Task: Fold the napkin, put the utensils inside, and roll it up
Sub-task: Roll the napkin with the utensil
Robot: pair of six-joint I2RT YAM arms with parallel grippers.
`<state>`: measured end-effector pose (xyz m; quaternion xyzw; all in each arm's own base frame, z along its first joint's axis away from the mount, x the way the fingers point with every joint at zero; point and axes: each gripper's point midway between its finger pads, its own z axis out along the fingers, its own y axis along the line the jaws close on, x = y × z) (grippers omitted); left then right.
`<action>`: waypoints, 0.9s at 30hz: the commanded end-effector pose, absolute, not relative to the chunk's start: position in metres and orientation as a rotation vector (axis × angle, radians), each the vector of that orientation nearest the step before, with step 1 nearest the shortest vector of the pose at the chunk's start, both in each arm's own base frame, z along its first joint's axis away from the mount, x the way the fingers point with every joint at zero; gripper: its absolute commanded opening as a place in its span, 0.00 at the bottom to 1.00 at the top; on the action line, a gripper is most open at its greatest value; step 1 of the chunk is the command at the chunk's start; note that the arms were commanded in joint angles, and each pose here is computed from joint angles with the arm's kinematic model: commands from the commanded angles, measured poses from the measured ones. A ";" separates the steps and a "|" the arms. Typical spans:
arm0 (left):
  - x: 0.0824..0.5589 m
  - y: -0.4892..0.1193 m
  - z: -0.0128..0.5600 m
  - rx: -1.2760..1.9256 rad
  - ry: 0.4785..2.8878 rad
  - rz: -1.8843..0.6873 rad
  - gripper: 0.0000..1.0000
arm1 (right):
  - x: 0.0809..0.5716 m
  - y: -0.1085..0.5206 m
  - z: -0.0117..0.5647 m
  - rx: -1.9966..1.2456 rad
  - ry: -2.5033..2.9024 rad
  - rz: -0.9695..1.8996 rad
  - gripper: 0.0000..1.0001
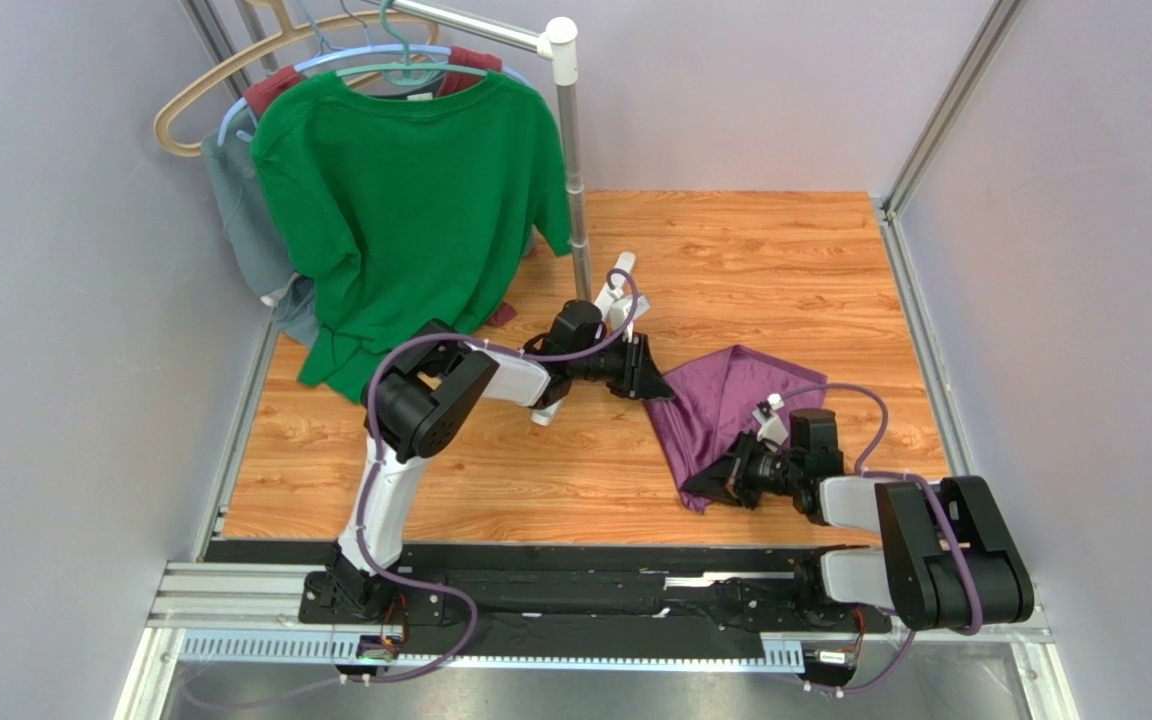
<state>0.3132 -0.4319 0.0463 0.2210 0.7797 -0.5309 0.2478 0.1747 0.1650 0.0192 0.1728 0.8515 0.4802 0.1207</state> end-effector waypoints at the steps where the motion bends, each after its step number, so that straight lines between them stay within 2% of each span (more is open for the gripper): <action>1: 0.317 -0.437 0.045 0.604 2.139 -1.442 0.30 | 0.181 0.158 0.019 0.478 2.490 1.316 0.02; 6: 0.317 -0.436 0.040 0.601 2.163 -1.432 0.29 | 0.184 0.156 0.035 0.430 2.480 1.285 0.15; 7: 0.317 -0.436 0.041 0.600 2.165 -1.432 0.29 | 0.184 0.156 0.039 0.419 2.487 1.277 0.22; 10: 0.317 -0.436 0.040 0.604 2.171 -1.429 0.28 | 0.185 0.153 0.051 0.388 2.476 1.245 0.32; 12: 0.317 -0.436 0.041 0.606 2.169 -1.426 0.28 | 0.188 0.152 0.064 0.358 2.451 1.221 0.34; 14: 0.317 -0.436 0.040 0.606 2.172 -1.426 0.28 | 0.191 0.151 0.076 0.314 2.434 1.201 0.48; 21: 0.317 -0.436 0.040 0.610 2.173 -1.423 0.28 | 0.193 0.158 0.110 0.108 2.392 1.104 0.50; 27: 0.317 -0.435 0.039 0.608 2.176 -1.418 0.28 | 0.169 0.201 0.100 -0.131 2.491 1.041 0.49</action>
